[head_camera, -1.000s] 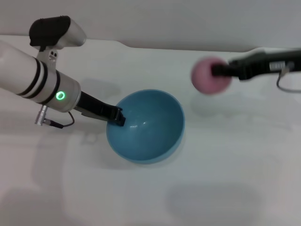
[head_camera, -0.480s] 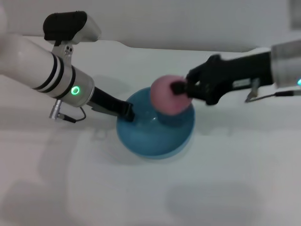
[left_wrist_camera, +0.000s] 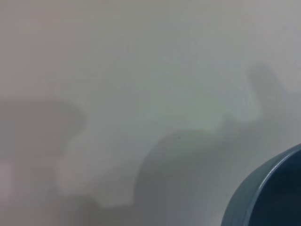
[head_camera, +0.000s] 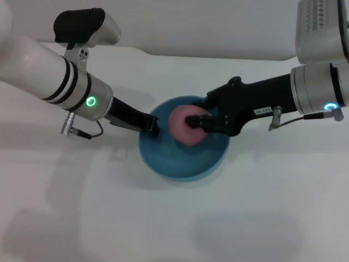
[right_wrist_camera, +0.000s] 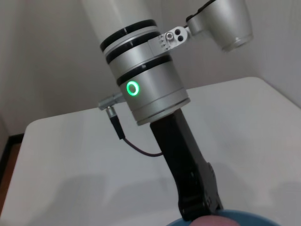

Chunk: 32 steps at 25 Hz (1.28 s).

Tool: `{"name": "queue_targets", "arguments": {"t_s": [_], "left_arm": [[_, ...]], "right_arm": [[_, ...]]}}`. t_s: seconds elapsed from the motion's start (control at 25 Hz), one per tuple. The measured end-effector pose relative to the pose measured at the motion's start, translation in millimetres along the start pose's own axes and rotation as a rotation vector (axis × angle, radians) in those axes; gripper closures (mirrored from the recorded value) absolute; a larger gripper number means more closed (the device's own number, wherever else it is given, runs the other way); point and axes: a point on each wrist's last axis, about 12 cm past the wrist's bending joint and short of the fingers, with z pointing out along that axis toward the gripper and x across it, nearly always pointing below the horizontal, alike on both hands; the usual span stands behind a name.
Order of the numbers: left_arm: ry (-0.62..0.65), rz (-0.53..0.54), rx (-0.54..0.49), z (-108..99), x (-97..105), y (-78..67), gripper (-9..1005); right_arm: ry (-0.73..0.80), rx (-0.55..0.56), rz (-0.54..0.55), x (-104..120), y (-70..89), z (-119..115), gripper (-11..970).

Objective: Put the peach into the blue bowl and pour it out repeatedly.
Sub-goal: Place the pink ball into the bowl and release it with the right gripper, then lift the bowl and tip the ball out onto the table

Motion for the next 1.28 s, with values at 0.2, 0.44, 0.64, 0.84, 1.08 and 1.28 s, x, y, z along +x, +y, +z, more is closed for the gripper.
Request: {"name": "queue_targets", "arguments": {"t_s": [0.2,0.44,0.64,0.84,1.08,1.28], "left_arm": [[-0.008,0.000,-0.002,-1.2,0.4,1.6,998],[-0.035,-0.002,-0.011,-2.2,-3.0,3.2,998],[-0.159,-0.007,-0.008,2.0,-12.8,4.6,997],[-0.388,0.038,0.066,10.9,-12.9,9.5,996],[-0.574,0.094,0.064,26.9,4.3,15.5,996],[-0.605,0.098,0.013,42.0,16.1,22.6,997]], "right_arm": [[-0.014,0.036,-0.003,-4.9,-4.6,-2.0,604],[-0.029,0.107,0.003,-3.1,-11.7,-7.7,464],[-0.254,0.298,0.149,13.2,-25.7,-49.1,417],[-0.488,0.584,0.340,74.3,-37.2,-102.5,417],[-0.727,0.911,0.532,159.4,-15.1,-156.5,417],[-0.784,1.099,0.602,201.7,3.5,-170.2,417]]}}
